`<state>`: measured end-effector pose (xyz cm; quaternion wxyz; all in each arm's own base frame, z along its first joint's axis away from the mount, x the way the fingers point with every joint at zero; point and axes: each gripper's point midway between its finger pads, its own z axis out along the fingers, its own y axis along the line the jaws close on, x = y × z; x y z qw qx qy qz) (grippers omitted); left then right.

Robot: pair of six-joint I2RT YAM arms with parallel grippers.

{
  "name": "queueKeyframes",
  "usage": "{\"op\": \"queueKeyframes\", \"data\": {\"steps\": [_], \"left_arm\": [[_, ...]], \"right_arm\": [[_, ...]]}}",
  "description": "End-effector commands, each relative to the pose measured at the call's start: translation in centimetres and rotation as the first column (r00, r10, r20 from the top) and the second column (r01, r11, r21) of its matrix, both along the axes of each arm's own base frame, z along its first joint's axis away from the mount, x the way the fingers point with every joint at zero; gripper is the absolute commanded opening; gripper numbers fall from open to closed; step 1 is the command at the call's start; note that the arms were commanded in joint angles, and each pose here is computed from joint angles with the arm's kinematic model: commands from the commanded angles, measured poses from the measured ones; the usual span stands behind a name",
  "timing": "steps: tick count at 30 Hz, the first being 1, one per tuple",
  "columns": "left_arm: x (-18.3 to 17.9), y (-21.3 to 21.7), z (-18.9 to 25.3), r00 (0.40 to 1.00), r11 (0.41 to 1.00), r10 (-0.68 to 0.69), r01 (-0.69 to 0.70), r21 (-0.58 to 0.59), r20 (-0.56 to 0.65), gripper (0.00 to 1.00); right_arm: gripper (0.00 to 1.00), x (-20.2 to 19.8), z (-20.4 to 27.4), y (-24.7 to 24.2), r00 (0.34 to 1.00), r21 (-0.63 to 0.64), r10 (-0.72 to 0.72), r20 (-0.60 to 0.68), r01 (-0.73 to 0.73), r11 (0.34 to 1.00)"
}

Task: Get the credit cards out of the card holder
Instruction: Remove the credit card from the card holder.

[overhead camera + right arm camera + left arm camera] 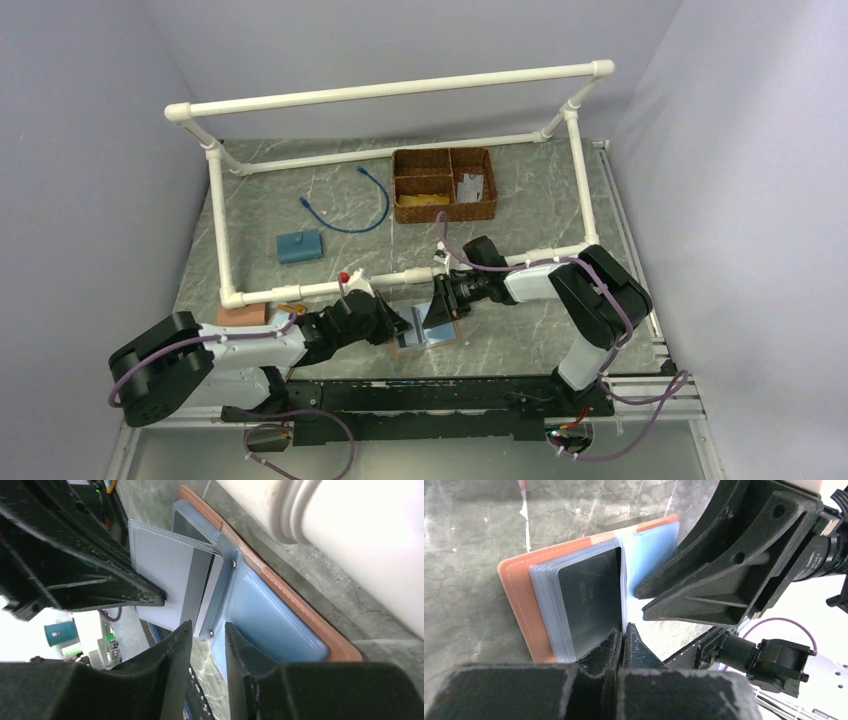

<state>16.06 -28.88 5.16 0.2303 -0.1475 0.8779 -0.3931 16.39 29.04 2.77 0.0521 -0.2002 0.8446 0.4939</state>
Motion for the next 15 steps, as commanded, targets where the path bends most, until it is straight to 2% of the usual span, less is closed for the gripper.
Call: {"op": "queueKeyframes", "data": {"steps": [1,6,12,15], "left_arm": [[0.2,0.6,1.7,0.997,0.995,0.023,-0.015,-0.096,0.079,0.00],[0.0,0.6,4.0,0.981,0.979,0.004,0.035,-0.199,0.194,0.00],[0.0,-0.3,6.7,0.955,0.956,-0.016,0.102,-0.276,0.295,0.00],[0.0,-0.7,7.4,0.946,0.944,-0.020,0.125,-0.306,0.325,0.00]], "right_arm": [[0.37,1.4,3.2,0.4,0.998,0.117,-0.005,0.058,-0.002,0.993],[0.50,0.9,5.9,0.7,0.998,0.239,0.015,0.053,-0.028,0.971],[0.52,0.1,7.6,1.1,0.998,0.311,0.046,0.029,-0.053,0.949],[0.52,-0.1,7.5,1.2,0.998,0.301,0.050,0.037,-0.058,0.952]]}}
